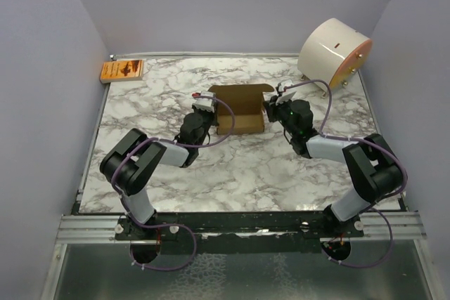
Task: Fold the paper box
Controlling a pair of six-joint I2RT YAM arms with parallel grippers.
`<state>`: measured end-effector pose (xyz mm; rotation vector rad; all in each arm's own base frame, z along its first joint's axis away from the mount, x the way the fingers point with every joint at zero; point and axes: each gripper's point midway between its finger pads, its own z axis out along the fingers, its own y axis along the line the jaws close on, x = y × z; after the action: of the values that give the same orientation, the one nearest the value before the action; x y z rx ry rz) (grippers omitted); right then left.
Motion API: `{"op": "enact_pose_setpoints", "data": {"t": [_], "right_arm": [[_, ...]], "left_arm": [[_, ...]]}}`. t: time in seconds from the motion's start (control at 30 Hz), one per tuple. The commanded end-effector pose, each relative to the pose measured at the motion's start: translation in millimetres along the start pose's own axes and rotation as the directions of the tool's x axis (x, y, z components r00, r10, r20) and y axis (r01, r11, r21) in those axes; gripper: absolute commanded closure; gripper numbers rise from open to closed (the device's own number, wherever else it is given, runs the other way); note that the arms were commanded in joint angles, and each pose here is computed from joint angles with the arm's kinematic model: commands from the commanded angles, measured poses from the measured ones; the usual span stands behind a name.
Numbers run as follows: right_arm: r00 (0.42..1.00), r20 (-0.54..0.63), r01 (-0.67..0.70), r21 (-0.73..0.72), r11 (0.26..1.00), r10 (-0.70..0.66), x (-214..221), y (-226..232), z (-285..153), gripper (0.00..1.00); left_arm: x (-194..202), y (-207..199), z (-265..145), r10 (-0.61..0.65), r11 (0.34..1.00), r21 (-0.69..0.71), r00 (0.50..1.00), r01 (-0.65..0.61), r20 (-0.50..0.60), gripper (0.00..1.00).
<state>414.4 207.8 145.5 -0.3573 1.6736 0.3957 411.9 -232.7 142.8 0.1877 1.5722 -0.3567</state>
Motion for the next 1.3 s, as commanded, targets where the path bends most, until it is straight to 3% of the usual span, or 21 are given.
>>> {"op": "enact_pose_setpoints", "data": {"t": [0.0, 0.5, 1.27], "right_arm": [[0.999, 0.015, -0.031, -0.036, 0.999, 0.032, 1.4, 14.6, 3.6, 0.98], [0.992, -0.108, -0.079, -0.088, 0.993, 0.07, 32.5, 30.0, -7.1, 0.95], [0.978, -0.207, -0.008, -0.051, 0.999, -0.003, 53.5, 24.5, -31.7, 0.93]], "left_arm": [[2.9, -24.5, -1.8, -0.013, 0.994, 0.113, 1.0, 0.012, 0.013, 1.0], [24.7, -25.9, -13.4, -0.039, 0.99, 0.135, 0.998, 0.044, -0.039, 1.0], [42.9, -20.7, -38.5, -0.005, 0.99, 0.143, 0.994, 0.02, -0.107, 1.0]]}}
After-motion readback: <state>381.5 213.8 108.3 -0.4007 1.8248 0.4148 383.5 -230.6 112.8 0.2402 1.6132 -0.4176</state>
